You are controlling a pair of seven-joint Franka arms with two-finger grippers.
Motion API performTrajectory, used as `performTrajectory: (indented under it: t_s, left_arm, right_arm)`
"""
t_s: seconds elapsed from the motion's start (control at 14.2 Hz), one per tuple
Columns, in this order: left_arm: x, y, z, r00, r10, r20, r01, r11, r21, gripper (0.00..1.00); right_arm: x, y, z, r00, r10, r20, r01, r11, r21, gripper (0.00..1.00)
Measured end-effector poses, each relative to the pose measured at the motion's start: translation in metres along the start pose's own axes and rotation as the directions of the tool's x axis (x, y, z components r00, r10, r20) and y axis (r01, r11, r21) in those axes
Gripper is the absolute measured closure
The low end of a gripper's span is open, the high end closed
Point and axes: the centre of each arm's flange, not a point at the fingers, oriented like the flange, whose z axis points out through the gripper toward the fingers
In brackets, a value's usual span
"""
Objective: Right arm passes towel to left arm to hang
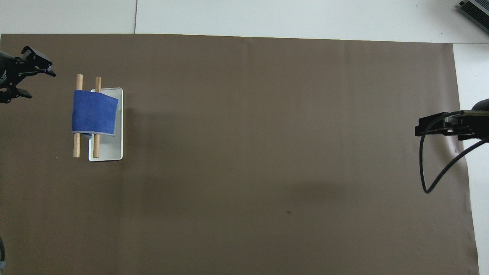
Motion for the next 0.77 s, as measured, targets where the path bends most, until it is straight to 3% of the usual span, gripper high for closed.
performTrajectory:
  t_s: [0.14, 0.28, 0.63, 0.77]
  left_arm:
    - [-0.011, -0.005, -0.017, 0.985, 0.149, 0.089, -0.153, 0.987, 0.038, 0.17]
    - [-0.020, -0.014, -0.040, 0.960, 0.249, 0.133, -0.256, 0.966, 0.041, 0.17]
    - [-0.052, -0.036, -0.106, 0.905, 0.402, 0.141, -0.408, 0.913, 0.014, 0.14]
    - [-0.058, -0.039, -0.126, 0.892, 0.441, 0.099, -0.443, 0.896, -0.001, 0.00]
  right_arm:
    - [0.000, -0.002, -0.002, 1.000, -0.004, -0.005, 0.004, 1.000, 0.000, 0.00]
    - [0.000, -0.002, -0.007, 1.000, -0.012, -0.011, 0.012, 1.000, 0.000, 0.00]
    - [-0.001, -0.003, -0.009, 1.000, -0.020, -0.010, 0.020, 1.000, 0.001, 0.00]
    - [-0.001, -0.003, -0.009, 1.000, -0.021, -0.009, 0.021, 1.000, 0.001, 0.00]
